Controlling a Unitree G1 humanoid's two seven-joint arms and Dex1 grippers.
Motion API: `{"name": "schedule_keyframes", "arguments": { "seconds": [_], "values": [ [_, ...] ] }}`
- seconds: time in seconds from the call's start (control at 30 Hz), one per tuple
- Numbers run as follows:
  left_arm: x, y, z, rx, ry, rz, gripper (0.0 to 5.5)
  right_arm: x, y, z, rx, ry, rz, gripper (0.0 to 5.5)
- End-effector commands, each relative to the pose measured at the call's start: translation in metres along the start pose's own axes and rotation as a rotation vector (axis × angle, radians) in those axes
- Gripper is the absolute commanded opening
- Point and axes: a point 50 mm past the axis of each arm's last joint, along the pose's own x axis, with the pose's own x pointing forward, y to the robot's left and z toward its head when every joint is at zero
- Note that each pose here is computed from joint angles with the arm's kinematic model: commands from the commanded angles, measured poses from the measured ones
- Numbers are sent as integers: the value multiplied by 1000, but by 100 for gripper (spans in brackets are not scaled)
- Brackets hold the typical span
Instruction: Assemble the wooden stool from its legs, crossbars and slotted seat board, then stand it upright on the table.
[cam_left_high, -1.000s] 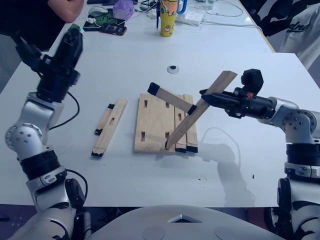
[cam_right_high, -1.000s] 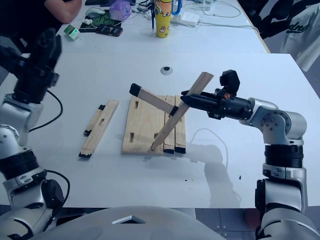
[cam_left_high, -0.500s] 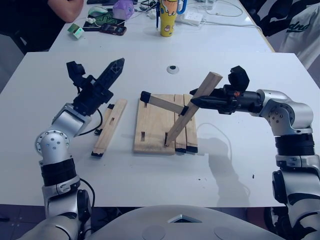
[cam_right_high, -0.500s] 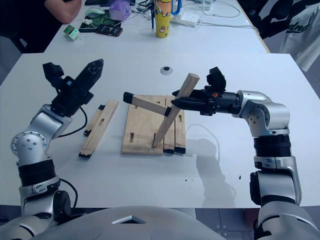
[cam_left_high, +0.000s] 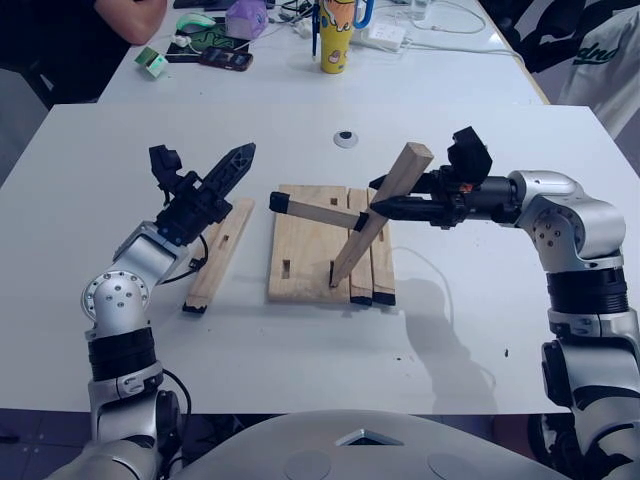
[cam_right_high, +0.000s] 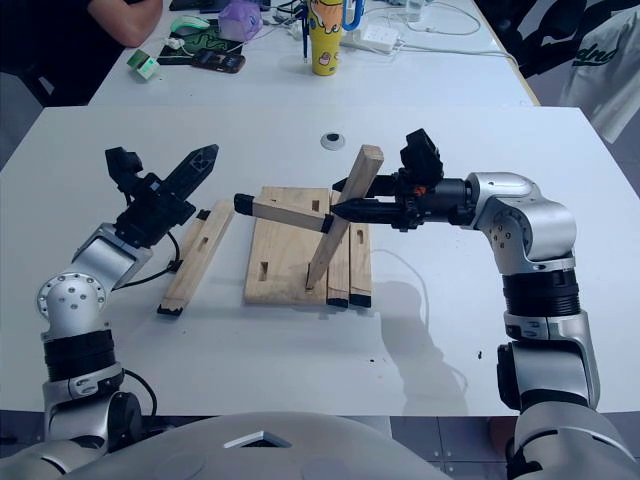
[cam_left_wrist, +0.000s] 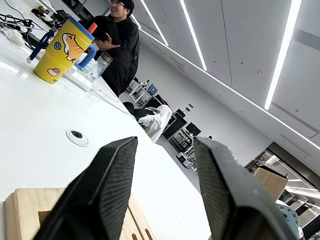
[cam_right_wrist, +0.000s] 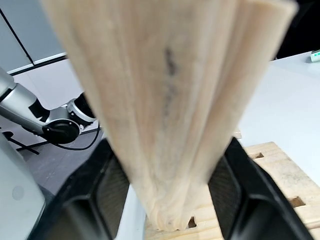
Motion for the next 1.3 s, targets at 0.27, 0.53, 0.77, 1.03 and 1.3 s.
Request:
{"name": "schedule_keyframes", "arguments": {
  "seconds": [0.27, 0.53, 0.77, 1.03, 1.3],
  "values": [
    [-13, 15, -1, -8, -15, 63, 204, 1, -2, 19, -80, 49, 19, 208],
    [-11, 14, -4, -13, -4, 55, 204, 5, -2, 15, -108, 70, 21, 208],
    [-10, 14, -5, -14, -2, 55, 204, 6, -2, 15, -132, 92, 21, 208],
    [-15, 15, -4, -7, -13, 75, 204, 16, 15, -5, -189, 202, 27, 208],
    [-29, 22, -3, 5, -41, 142, 204, 2, 23, -47, -66, 258, -130, 207]
  ]
}}
